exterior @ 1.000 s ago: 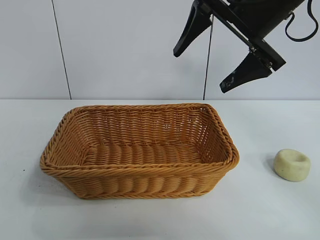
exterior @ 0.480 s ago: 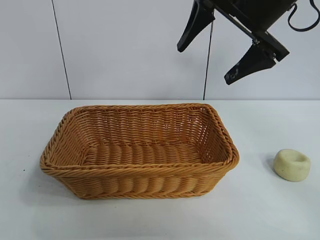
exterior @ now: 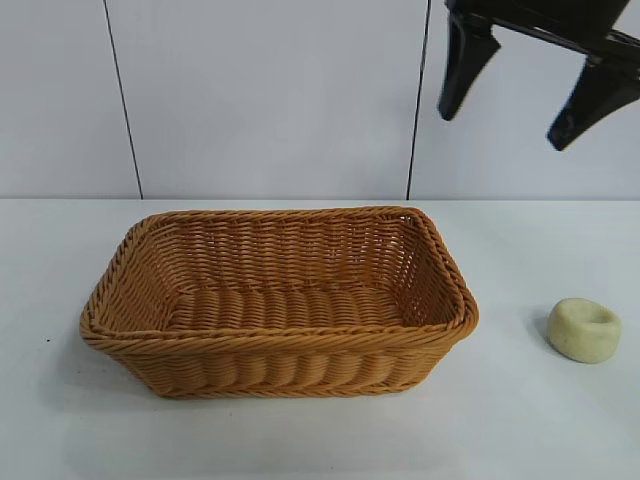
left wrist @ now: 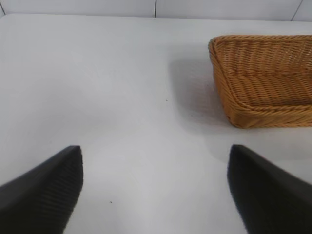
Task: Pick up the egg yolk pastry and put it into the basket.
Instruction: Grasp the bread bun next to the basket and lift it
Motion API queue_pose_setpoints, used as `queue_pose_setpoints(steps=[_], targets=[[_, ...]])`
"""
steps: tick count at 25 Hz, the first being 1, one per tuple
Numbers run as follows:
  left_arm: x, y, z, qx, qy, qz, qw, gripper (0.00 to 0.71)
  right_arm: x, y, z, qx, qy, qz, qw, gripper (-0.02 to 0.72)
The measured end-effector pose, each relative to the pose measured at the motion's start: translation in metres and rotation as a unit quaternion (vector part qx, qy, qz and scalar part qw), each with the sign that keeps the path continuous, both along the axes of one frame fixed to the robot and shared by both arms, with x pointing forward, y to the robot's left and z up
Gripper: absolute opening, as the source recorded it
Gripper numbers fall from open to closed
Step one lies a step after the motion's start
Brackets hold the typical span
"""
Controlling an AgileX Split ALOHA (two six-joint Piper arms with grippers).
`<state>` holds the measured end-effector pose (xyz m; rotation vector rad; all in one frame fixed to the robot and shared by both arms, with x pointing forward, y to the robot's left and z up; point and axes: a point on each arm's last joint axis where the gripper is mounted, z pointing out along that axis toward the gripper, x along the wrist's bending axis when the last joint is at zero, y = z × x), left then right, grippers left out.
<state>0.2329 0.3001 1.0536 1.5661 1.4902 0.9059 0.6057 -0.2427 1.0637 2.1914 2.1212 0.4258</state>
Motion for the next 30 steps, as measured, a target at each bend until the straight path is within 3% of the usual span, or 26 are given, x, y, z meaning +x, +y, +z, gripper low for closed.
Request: queue_pose_setpoints(steps=[4,11,30], targets=[[0.0,0.0,0.0,0.0,0.0,0.0,1.0,0.605,0.0,-0.027,-0.001,-0.02,0.018,-0.025,0.999,0.694],[0.0,0.0,0.0,0.0,0.0,0.0,1.0,0.605,-0.002,-0.033,-0.006,-0.035,0.026,-0.021,0.999,0.694],[0.0,0.0,0.0,0.0,0.0,0.0,1.0,0.605,0.013,-0.036,-0.136,-0.064,0.137,-0.022,0.988,0.694]])
